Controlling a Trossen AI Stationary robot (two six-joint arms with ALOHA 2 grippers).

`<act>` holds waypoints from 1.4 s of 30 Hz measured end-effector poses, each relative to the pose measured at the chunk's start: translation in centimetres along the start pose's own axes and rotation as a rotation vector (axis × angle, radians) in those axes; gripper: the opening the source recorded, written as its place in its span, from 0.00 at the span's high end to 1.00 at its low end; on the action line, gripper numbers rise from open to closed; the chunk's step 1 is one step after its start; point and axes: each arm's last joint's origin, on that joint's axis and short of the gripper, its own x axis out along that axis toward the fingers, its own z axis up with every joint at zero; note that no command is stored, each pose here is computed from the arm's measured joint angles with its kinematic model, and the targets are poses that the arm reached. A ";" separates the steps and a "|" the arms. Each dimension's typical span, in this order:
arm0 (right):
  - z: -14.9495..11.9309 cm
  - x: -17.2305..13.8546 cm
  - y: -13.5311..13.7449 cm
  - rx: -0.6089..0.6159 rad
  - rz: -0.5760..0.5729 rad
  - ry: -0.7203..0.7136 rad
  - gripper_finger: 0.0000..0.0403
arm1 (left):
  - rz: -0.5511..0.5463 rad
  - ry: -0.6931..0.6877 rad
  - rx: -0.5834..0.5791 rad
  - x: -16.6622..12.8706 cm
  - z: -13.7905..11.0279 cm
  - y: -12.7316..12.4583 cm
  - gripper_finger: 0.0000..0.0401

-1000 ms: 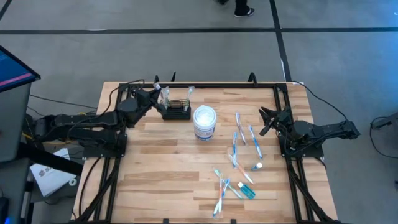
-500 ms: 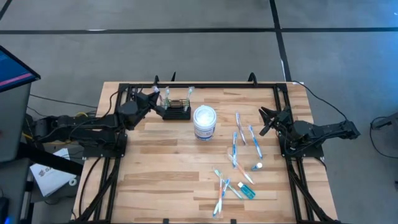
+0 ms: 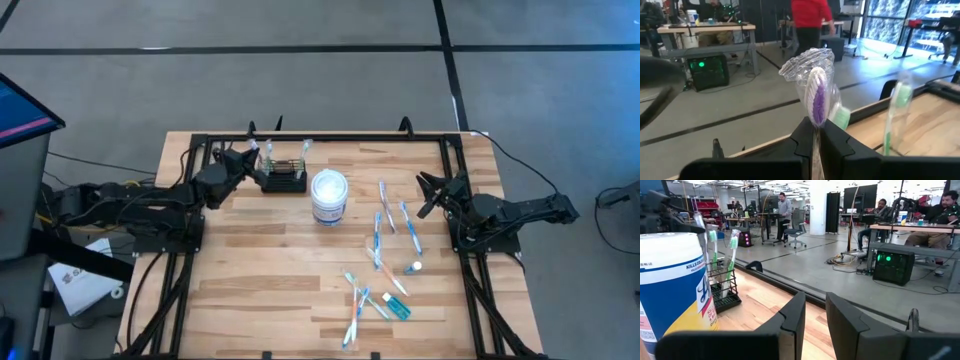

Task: Pick & Place toothbrushing station
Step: Put the bottom purple toothbrush into the mesh organizer

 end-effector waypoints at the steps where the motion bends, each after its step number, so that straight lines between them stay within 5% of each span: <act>1: 0.0 0.0 0.0 0.000 0.000 0.000 0.83 | 0.006 0.004 0.004 0.2 -0.2 0.0 0.98; 21: 0.0 0.0 0.0 -0.002 0.000 0.000 0.83 | 0.026 0.066 0.035 1.8 -2.4 -0.7 0.98; 42: 0.0 0.0 0.0 0.000 0.000 0.000 0.83 | 0.061 0.050 0.028 1.7 -2.1 -0.6 0.81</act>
